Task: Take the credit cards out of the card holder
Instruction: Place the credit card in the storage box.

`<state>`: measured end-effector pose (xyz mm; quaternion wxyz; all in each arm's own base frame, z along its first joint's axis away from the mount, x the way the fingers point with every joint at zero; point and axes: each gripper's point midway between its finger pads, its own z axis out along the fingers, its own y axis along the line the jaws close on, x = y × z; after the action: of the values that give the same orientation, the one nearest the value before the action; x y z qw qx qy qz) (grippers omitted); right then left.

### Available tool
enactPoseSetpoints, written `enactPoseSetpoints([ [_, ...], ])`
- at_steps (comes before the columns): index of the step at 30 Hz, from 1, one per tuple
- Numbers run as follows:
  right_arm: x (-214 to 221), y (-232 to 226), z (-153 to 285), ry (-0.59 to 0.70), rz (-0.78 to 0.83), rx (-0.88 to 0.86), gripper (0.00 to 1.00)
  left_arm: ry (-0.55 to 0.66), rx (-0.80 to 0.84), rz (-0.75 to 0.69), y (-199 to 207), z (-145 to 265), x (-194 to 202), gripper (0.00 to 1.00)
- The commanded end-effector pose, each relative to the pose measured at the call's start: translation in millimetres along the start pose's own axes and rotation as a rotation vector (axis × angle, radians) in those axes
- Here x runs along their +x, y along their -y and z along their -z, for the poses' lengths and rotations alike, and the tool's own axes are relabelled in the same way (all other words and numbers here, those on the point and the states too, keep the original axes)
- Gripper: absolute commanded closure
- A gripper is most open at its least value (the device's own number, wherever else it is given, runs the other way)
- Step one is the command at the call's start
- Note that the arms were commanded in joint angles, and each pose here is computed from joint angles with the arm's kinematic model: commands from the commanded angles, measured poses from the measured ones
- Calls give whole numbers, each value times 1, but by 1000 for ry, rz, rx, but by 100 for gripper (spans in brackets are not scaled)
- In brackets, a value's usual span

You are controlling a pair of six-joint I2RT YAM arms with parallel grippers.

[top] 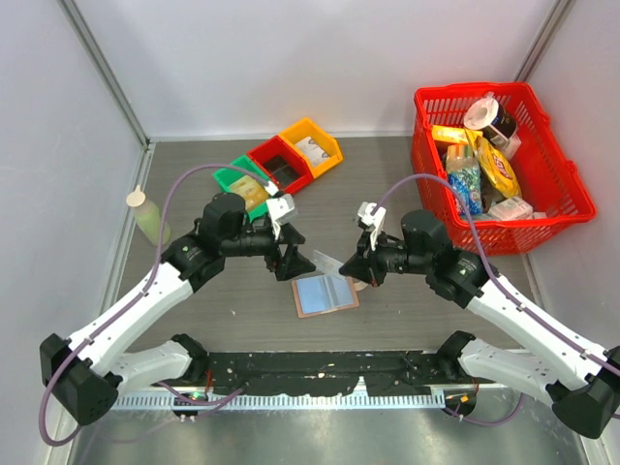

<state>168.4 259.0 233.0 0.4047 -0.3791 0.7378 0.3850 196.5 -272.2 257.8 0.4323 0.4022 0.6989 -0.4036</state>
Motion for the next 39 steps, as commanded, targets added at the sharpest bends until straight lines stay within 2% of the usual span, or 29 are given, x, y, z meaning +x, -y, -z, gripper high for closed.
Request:
enactPoseSetpoints([
  [1,-5,-15,8,-14,91,-88,99,-2,237,-180,29,-2,-13,23],
  [6,-4,-18,7,-14,98,-109,99,-10,305,-213,32,-9,-13,31],
  [11,-5,-20,6,-16,96,-123,99,-45,364,-200,35,-14,-3,47],
  [18,-2,-19,4,-25,90,-126,99,-83,423,-170,39,-17,3,55],
  [23,-1,-18,3,-27,90,-123,99,-129,416,-152,37,-15,12,80],
  [25,0,-18,3,-29,88,-123,99,-148,407,-147,36,-14,16,98],
  [31,-1,-11,1,-24,64,-78,96,-155,342,-120,27,-16,14,100],
  [33,-5,-5,3,-12,47,-33,81,-142,274,-92,13,-18,10,100],
  [34,-7,1,5,1,54,6,62,-130,231,-70,2,-20,8,100],
  [35,-8,3,5,9,26,24,54,-106,207,-48,-8,-22,3,100],
  [36,-14,9,9,40,32,70,42,-82,171,2,-20,-22,-3,100],
  [39,-20,16,17,90,7,143,28,-2,31,113,-65,-26,-20,100],
])
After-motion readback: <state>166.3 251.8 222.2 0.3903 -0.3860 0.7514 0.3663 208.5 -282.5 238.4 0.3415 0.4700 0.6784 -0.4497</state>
